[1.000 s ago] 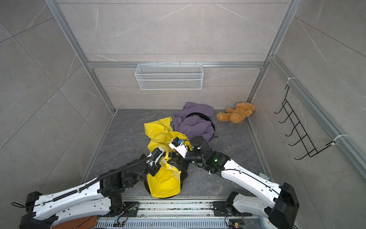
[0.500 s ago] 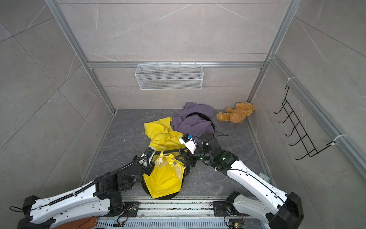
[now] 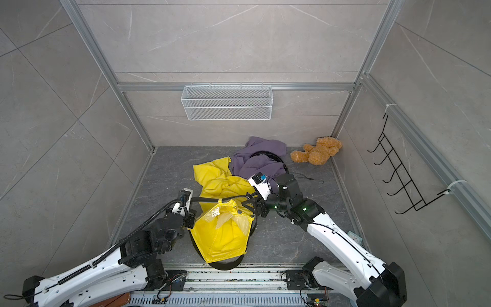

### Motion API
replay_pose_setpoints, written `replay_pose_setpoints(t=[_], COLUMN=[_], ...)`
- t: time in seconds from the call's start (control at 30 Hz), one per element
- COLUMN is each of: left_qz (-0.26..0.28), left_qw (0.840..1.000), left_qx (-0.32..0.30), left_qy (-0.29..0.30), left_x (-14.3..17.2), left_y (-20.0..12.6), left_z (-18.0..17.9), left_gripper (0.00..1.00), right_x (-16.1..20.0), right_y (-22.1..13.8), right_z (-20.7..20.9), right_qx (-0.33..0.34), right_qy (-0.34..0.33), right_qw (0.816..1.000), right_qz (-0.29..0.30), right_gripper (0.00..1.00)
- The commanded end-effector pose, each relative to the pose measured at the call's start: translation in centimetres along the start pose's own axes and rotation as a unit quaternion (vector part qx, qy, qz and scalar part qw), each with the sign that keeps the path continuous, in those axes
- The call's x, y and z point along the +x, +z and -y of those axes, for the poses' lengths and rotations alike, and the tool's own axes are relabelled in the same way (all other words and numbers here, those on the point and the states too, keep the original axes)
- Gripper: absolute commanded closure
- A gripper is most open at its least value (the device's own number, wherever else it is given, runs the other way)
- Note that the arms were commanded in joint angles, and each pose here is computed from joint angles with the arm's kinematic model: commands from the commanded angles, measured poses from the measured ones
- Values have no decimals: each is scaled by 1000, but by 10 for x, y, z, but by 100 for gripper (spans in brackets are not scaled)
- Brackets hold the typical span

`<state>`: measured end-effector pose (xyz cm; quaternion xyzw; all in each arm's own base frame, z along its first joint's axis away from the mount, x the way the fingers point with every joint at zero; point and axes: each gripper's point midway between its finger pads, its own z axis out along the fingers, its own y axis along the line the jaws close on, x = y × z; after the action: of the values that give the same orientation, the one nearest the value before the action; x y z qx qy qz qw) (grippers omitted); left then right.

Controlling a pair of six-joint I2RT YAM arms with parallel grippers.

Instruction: Remove the belt from the trousers

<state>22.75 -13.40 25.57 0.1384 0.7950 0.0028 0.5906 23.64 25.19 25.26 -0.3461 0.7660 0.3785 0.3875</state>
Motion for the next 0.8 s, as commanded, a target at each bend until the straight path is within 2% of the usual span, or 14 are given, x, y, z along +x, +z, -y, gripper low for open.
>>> replay_pose_setpoints(t=[0.0, 0.63, 0.77], left_qz=[22, -4, -4], left_qw=[988, 966, 970], left_qx=[-136, -228, -208], left_qy=[-72, -122, -125], left_x=[-16, 5, 5], left_y=[-13, -14, -9], left_z=[-67, -114, -106], left_gripper=[100, 100, 100], right_x=[-4, -10, -9], right_y=[-21, -46, -44], right_z=[33, 63, 65], right_qx=[84, 130, 124], right_qy=[36, 71, 79], right_qw=[996, 988, 989], right_qz=[7, 33, 33], right_gripper=[100, 100, 100])
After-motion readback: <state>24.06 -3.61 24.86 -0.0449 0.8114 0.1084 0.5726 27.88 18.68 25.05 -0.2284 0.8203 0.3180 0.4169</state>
